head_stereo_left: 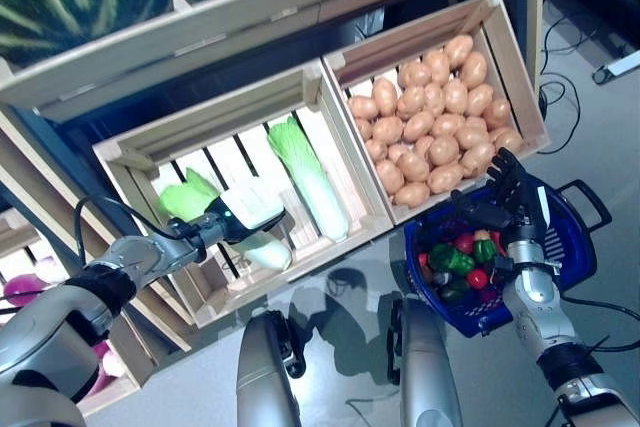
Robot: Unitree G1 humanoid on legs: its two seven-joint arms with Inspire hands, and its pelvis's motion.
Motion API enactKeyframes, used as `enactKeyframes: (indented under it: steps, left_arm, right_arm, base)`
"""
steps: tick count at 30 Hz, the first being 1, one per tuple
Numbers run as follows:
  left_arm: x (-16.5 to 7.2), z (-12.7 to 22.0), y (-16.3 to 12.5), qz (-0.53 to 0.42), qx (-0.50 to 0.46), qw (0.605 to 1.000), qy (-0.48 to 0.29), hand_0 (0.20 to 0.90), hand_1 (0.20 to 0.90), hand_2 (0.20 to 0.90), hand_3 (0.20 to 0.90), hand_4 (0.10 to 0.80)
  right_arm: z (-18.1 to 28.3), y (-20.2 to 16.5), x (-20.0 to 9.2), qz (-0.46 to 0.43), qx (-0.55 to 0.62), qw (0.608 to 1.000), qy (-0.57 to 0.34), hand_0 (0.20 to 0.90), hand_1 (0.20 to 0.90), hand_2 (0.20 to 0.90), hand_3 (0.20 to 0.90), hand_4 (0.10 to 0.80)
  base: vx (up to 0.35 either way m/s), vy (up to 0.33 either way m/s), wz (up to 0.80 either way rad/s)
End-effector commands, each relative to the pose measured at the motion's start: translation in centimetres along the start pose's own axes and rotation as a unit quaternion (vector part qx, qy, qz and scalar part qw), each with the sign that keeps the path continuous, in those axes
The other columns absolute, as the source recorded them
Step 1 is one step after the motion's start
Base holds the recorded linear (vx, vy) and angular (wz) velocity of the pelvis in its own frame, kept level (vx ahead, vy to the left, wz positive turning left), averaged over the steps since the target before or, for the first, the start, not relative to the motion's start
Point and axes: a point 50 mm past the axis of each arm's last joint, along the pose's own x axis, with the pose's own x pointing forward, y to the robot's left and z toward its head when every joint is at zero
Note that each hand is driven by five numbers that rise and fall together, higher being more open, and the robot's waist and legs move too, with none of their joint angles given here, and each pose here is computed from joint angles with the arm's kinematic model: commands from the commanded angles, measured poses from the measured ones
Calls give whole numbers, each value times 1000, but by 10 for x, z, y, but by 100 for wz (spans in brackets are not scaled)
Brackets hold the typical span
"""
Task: Put vegetables into the basket
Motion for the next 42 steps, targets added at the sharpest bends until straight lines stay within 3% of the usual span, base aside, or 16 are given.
enactKeyframes:
  steps: [1, 11, 16, 17, 27, 35, 42]
  left_arm:
    - [8, -16, 34, 117, -29, 992, 36, 300, 300, 300, 300, 400]
    - [2, -7, 32, 192, -153, 966, 78, 300, 300, 300, 300, 400]
    - [3, 4, 19, 141, -152, 976, 68, 305, 305, 305, 305, 403]
    - [3, 4, 16, 126, -151, 978, 70, 900, 900, 900, 900, 800]
    - [5, 3, -16, -72, -185, 974, 111, 900, 900, 900, 900, 800]
    - [6, -4, -16, -118, -178, 971, 110, 900, 900, 900, 900, 800]
    - [10, -10, -7, -87, -165, 976, 115, 900, 900, 900, 900, 800]
  right_arm:
    - [50, 10, 15, 30, 34, 990, -133, 900, 900, 900, 900, 800]
    - [31, 15, 3, 41, 33, 994, -99, 900, 900, 900, 900, 800]
    - [26, 15, 1, 54, 29, 994, -87, 900, 900, 900, 900, 800]
    - [26, 15, 1, 55, 29, 994, -86, 900, 900, 900, 900, 800]
    - [34, 16, 11, 57, 21, 995, -83, 900, 900, 900, 900, 800]
    - [42, 14, 14, 52, 15, 994, -96, 900, 900, 900, 900, 800]
    - [46, 14, 16, 53, 10, 993, -103, 900, 900, 900, 900, 800]
  base:
    - [9, -10, 4]
    - [44, 2, -2]
    - [45, -1, 1]
    - [43, -5, 6]
    - [-12, -1, 1]
    - [-30, 6, 1]
    - [-38, -2, 3]
